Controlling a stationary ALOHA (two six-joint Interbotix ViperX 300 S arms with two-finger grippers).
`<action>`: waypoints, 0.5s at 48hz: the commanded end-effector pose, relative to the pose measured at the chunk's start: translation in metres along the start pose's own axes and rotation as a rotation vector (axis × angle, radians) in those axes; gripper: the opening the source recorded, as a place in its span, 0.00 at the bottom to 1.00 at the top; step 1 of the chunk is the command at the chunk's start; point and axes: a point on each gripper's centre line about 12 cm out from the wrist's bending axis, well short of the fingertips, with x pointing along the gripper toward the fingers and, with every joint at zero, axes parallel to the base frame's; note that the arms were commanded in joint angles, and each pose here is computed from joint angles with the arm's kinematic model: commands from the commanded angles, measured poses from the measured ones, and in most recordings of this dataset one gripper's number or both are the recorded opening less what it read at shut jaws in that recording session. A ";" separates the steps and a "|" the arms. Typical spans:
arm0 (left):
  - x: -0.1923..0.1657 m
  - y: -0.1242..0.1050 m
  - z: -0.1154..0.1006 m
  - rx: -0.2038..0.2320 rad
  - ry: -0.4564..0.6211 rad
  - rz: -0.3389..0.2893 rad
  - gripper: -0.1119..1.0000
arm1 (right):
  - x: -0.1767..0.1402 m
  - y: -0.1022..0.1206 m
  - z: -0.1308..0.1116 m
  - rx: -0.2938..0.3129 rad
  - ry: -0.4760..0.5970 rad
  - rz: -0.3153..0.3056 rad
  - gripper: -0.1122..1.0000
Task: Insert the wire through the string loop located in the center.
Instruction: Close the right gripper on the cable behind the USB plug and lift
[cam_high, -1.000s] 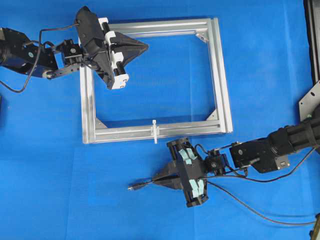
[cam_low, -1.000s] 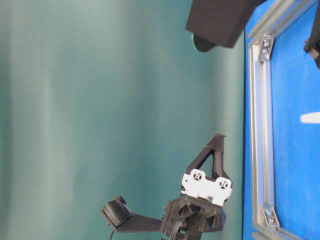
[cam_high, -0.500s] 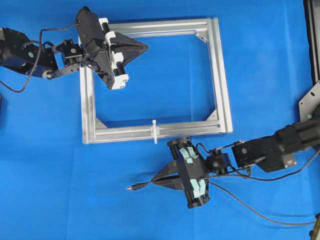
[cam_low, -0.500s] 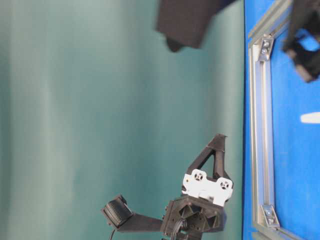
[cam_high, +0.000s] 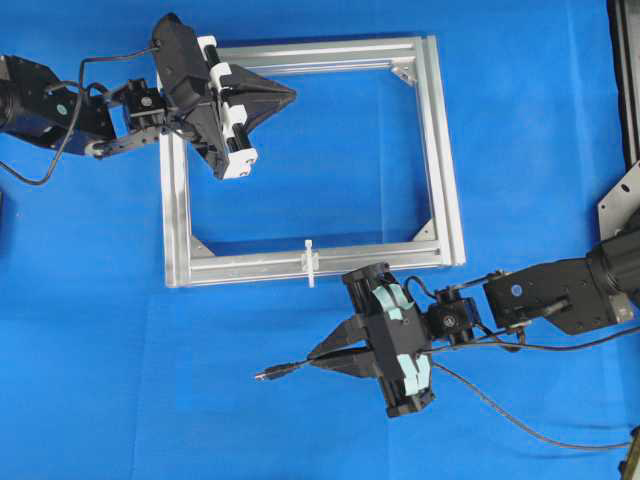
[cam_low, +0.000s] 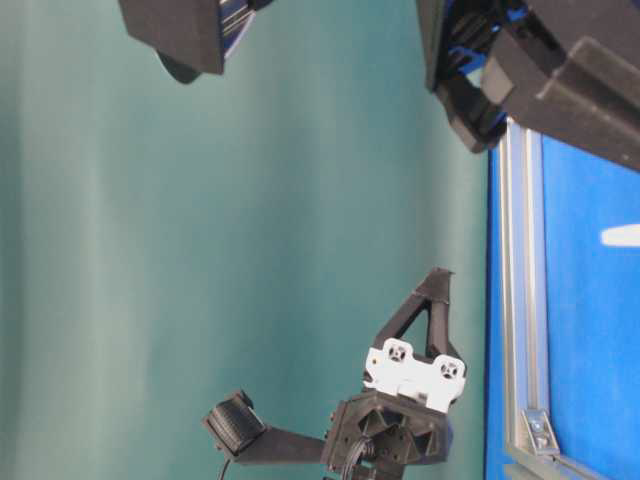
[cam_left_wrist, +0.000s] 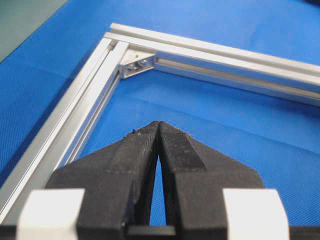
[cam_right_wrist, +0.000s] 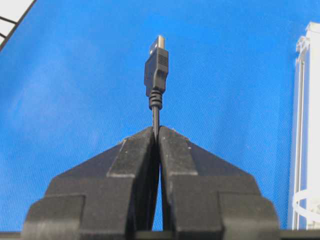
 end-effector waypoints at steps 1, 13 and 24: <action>-0.001 -0.001 0.014 0.002 -0.043 -0.004 0.10 | -0.005 0.001 0.013 0.000 -0.037 0.003 0.09; -0.001 -0.001 0.014 0.002 -0.043 -0.004 0.10 | -0.005 0.001 0.013 0.000 -0.037 0.003 0.09; -0.001 -0.001 0.014 0.002 -0.043 -0.004 0.10 | -0.005 0.000 0.013 0.001 -0.037 0.002 0.09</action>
